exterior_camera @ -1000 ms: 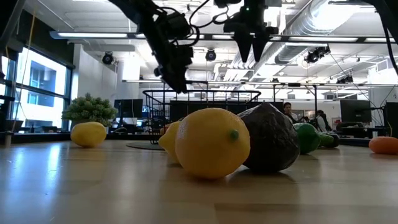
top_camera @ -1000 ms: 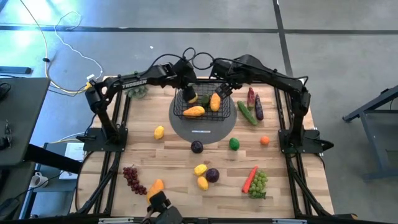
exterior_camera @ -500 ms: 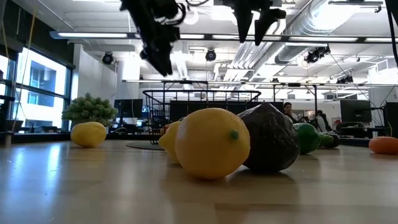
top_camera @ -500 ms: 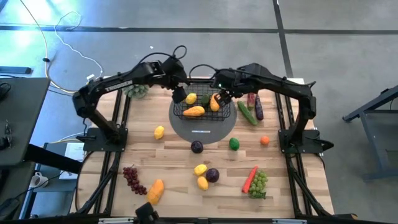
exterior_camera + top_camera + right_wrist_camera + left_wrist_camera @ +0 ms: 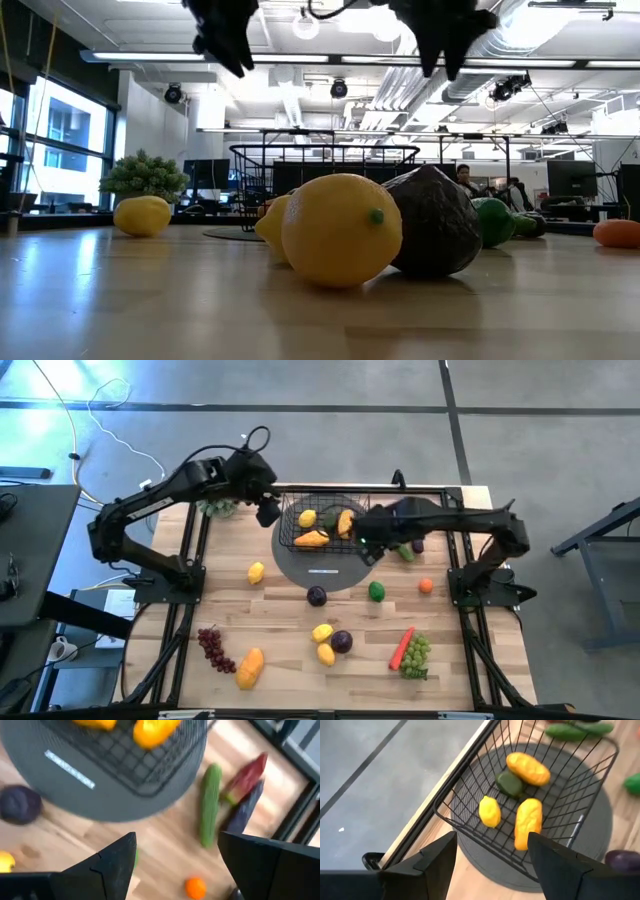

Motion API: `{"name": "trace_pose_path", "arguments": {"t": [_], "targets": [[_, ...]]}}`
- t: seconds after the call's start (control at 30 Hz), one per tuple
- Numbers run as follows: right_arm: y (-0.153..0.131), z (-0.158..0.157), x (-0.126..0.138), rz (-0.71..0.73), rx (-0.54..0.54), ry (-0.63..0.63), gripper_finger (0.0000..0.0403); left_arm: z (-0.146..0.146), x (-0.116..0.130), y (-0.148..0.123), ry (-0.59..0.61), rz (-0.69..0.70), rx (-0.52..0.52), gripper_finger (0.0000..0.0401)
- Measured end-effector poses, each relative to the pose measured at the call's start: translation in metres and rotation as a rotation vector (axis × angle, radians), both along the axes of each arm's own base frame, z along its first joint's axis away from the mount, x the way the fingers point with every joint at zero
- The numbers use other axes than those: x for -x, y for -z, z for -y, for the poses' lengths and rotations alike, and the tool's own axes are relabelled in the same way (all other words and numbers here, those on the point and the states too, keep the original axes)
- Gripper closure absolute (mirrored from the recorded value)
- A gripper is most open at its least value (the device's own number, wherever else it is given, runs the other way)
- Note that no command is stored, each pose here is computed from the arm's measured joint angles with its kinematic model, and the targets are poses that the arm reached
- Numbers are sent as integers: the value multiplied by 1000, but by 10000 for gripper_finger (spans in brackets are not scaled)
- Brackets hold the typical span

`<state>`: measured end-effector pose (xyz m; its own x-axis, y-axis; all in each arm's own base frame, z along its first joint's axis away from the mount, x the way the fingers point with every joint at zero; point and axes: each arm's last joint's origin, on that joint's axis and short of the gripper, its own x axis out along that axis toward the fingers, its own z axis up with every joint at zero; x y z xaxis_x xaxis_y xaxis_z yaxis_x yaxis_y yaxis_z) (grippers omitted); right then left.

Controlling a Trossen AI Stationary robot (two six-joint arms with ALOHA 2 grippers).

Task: Build produce basket
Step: Put the green lime into the wire basket

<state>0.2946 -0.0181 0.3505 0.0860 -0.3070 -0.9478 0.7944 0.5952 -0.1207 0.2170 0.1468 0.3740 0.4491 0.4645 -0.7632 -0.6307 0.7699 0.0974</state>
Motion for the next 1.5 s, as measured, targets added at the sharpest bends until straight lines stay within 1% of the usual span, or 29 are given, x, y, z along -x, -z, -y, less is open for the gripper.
{"name": "trace_pose_path", "arguments": {"t": [0.17,0.3,0.4,0.5,0.67,0.87,1.0,1.13,1.5], "targets": [[8,-18,21,92,-41,34,139,10,7,-7,-5,31,5,167],[19,-30,33,165,-71,57,139,18,10,-9,-7,30,26,167],[31,-37,39,185,-85,75,139,23,9,-8,-4,20,47,167],[45,-43,42,177,-100,108,139,27,9,-7,12,4,58,167],[68,-53,42,171,-135,129,139,33,5,-7,41,-1,59,167],[86,-64,39,210,-155,106,139,36,4,-7,54,-2,59,167],[98,-66,39,226,-143,100,139,36,4,-7,51,-3,57,167],[115,-65,40,241,-149,130,139,36,4,-7,51,-3,57,167],[156,-65,42,345,-204,188,139,36,4,-7,48,-1,59,167]]}}
